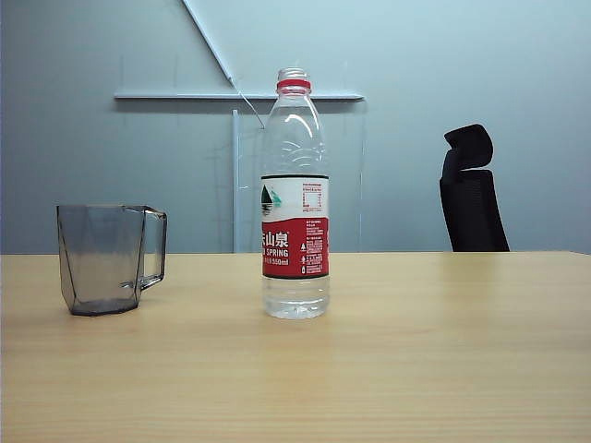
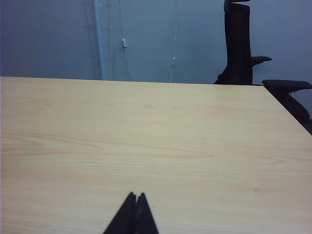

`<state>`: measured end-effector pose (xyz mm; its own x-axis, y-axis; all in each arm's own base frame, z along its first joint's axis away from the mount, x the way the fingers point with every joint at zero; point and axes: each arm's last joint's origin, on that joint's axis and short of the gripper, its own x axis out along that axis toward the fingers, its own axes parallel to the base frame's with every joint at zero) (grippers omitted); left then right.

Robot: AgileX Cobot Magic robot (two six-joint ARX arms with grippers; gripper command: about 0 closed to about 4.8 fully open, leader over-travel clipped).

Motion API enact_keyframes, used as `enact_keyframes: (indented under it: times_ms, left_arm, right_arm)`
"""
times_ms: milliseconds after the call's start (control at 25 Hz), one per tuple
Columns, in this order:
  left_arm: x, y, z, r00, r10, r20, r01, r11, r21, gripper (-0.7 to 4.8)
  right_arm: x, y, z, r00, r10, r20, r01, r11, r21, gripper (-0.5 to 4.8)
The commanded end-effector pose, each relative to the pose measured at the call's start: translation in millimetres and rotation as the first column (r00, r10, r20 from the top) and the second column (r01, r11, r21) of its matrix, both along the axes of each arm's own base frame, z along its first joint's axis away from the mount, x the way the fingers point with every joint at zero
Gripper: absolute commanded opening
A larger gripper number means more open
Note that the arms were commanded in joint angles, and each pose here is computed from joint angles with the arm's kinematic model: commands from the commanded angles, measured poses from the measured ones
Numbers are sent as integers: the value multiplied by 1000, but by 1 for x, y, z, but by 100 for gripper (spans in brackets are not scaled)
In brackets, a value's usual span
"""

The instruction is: Pick up the mineral water bottle on the table and pour water into the mug until it's half full.

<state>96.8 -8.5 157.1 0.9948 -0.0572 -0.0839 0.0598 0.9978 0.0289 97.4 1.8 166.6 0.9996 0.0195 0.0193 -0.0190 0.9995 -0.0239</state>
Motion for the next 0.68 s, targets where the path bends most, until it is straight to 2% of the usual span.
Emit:
enact_keyframes:
  times_ms: [40,401,481,521,601,681]
  left_arm:
    - [0,0,2,1000,-2,13,2,1000,-5,-2]
    - [0,0,2,1000,-6,13,6,1000,-5,-2]
    - [0,-5,2,999,-41,13,41,999,-3,-2]
    - [-1,-11,1,995,-96,9,96,995,-2,-2]
    - [-3,-24,0,975,-222,-16,222,975,2,-2]
    - [-5,-32,-2,951,-306,-42,307,952,5,-2]
  right_arm:
    - [0,0,0,1000,2,12,-2,1000,-3,-6]
    - [0,0,0,1000,4,12,-4,1000,0,-6]
    - [0,2,1,996,83,20,-85,988,129,-6]
    - [0,5,4,986,160,46,-167,956,241,-6]
    - [-2,10,8,948,307,81,-316,901,298,-6]
    - [-4,15,12,911,402,92,-409,849,334,-5]
